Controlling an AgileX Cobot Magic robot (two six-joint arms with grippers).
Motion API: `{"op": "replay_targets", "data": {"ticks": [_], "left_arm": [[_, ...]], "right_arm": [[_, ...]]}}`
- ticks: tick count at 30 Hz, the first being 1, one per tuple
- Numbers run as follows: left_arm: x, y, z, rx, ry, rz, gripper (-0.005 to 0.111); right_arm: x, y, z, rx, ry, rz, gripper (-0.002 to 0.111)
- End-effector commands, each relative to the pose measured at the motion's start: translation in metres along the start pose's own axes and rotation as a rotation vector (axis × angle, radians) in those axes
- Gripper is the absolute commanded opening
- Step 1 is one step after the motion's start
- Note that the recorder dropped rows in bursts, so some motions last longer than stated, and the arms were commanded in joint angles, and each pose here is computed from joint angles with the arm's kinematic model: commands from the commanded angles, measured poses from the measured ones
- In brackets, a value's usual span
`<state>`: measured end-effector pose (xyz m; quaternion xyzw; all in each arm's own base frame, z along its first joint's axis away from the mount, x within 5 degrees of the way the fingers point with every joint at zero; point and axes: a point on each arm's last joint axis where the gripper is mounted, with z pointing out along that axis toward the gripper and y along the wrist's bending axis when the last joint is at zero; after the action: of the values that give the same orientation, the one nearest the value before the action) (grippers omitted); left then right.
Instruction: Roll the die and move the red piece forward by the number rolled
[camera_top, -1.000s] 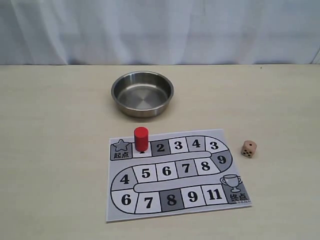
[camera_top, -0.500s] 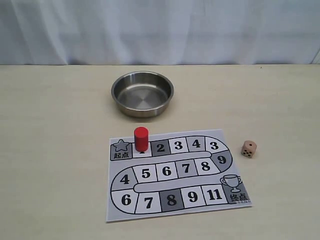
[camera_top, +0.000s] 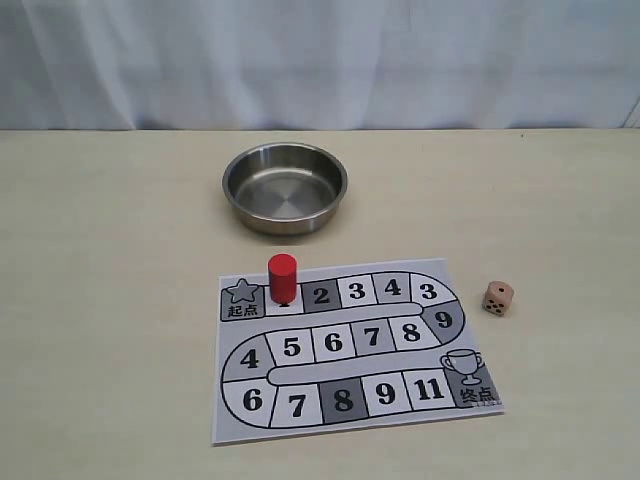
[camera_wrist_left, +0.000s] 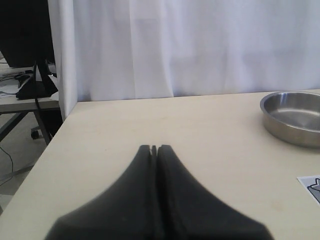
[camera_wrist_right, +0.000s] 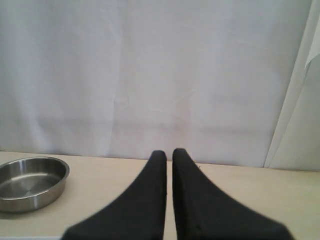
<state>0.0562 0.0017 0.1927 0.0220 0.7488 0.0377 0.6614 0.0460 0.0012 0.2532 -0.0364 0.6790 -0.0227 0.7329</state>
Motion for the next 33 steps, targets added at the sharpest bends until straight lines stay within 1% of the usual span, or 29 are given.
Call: {"op": "replay_targets", "data": {"ticks": [1,4,6,8,13,20,23,33], "left_arm": [[-0.004,0.000,-0.001,0.001,-0.025,-0.010,0.000],[-0.004,0.000,-0.001,0.001,-0.025,-0.010,0.000],[-0.004,0.000,-0.001,0.001,-0.025,-0.010,0.000],[-0.004,0.000,-0.001,0.001,-0.025,-0.010,0.000],[-0.003,0.000,-0.001,0.001,-0.021,-0.010,0.000],[-0.003,0.000,-0.001,0.001,-0.021,-0.010,0.000],[-0.003,0.000,-0.001,0.001,-0.021,-0.010,0.000],[-0.004,0.000,-0.001,0.001,-0.027,-0.010,0.000]], "right_arm": [[0.015,0.001,0.004,0.017,-0.080,-0.054,0.004],[0.030,0.002,0.006,0.021,-0.107,-0.056,0.004],[0.030,0.002,0.006,0.023,-0.128,-0.056,0.004],[0.037,0.002,0.007,0.015,-0.055,-0.056,0.004],[0.044,0.003,0.007,0.005,0.026,0.006,0.004],[0.057,0.005,0.006,-0.013,0.173,0.004,0.004],[0.060,0.005,0.005,-0.017,0.203,0.004,0.004],[0.060,0.005,0.005,-0.017,0.200,0.004,0.004]]}}
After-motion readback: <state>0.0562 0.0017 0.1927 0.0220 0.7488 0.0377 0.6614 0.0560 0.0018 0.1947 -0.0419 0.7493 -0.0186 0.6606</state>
